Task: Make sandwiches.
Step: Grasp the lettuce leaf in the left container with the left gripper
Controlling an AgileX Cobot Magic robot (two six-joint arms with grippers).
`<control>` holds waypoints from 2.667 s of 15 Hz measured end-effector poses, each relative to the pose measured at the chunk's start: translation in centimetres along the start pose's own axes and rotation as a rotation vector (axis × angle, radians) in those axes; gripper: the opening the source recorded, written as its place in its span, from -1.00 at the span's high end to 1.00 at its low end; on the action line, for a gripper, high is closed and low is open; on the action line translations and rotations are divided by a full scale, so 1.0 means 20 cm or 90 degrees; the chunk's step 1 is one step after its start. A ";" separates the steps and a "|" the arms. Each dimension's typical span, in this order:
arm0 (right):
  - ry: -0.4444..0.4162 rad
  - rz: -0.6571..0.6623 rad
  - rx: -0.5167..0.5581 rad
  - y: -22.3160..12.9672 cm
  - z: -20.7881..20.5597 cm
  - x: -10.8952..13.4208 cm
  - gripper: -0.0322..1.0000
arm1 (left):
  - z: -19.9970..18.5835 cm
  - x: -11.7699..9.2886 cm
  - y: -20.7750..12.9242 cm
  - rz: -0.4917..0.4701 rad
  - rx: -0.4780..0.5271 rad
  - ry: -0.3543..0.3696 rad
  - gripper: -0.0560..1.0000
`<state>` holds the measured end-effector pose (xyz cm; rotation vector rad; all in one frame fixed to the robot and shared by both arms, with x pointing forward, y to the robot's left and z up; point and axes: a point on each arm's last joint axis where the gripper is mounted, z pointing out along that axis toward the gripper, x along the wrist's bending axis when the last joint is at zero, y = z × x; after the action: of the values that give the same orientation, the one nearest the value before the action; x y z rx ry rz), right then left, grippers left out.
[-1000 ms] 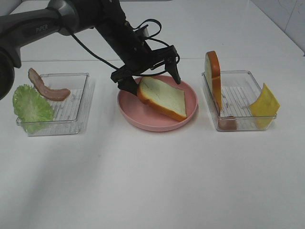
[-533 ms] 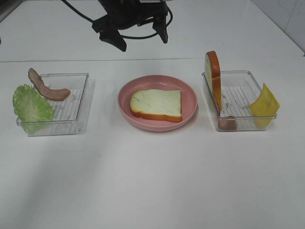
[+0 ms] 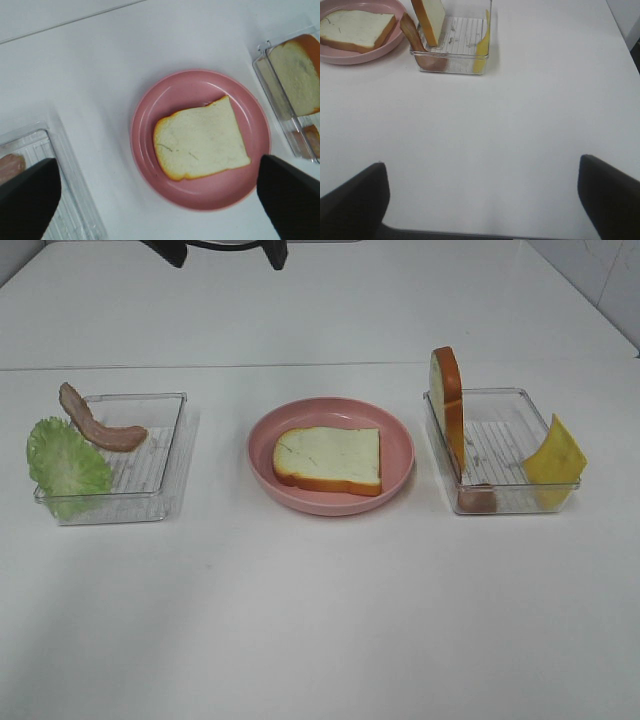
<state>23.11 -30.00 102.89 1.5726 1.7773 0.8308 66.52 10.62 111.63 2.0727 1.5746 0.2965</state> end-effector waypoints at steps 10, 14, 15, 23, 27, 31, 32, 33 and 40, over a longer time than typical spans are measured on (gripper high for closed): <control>0.000 0.000 0.000 0.00 0.00 0.00 -0.97 | -0.16 0.67 -0.39 -0.152 0.143 0.114 -0.98; 0.001 0.000 0.000 0.00 0.00 0.00 -0.97 | -0.09 0.83 -0.54 -0.181 0.214 0.140 -0.98; 0.001 0.000 0.000 0.00 0.00 0.00 -0.97 | -0.08 0.85 -0.56 -0.183 0.222 0.142 -0.98; 0.001 0.000 0.000 0.00 0.00 0.00 -0.97 | 0.13 0.90 -0.61 -0.190 0.206 0.122 -0.98; 0.001 0.000 0.000 0.00 0.00 0.00 -0.97 | 0.32 0.93 -0.64 -0.189 0.222 0.104 -0.98; 0.001 0.000 0.000 0.00 0.00 0.00 -0.97 | 0.43 0.96 -0.66 -0.194 0.223 0.103 -0.98; 0.001 0.000 0.000 0.00 0.00 0.00 -0.97 | 0.49 0.97 -0.68 -0.198 0.223 0.102 -0.98; 0.001 0.000 0.000 0.00 0.00 0.00 -0.97 | 0.50 0.97 -0.68 -0.199 0.224 0.102 -0.98; 0.001 0.000 0.000 0.00 0.00 0.00 -0.97 | 0.53 0.98 -0.69 -0.212 0.218 0.103 0.18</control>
<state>23.11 -29.98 102.89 1.5729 1.7781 0.8329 66.03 28.94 92.87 2.0186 2.1605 0.0768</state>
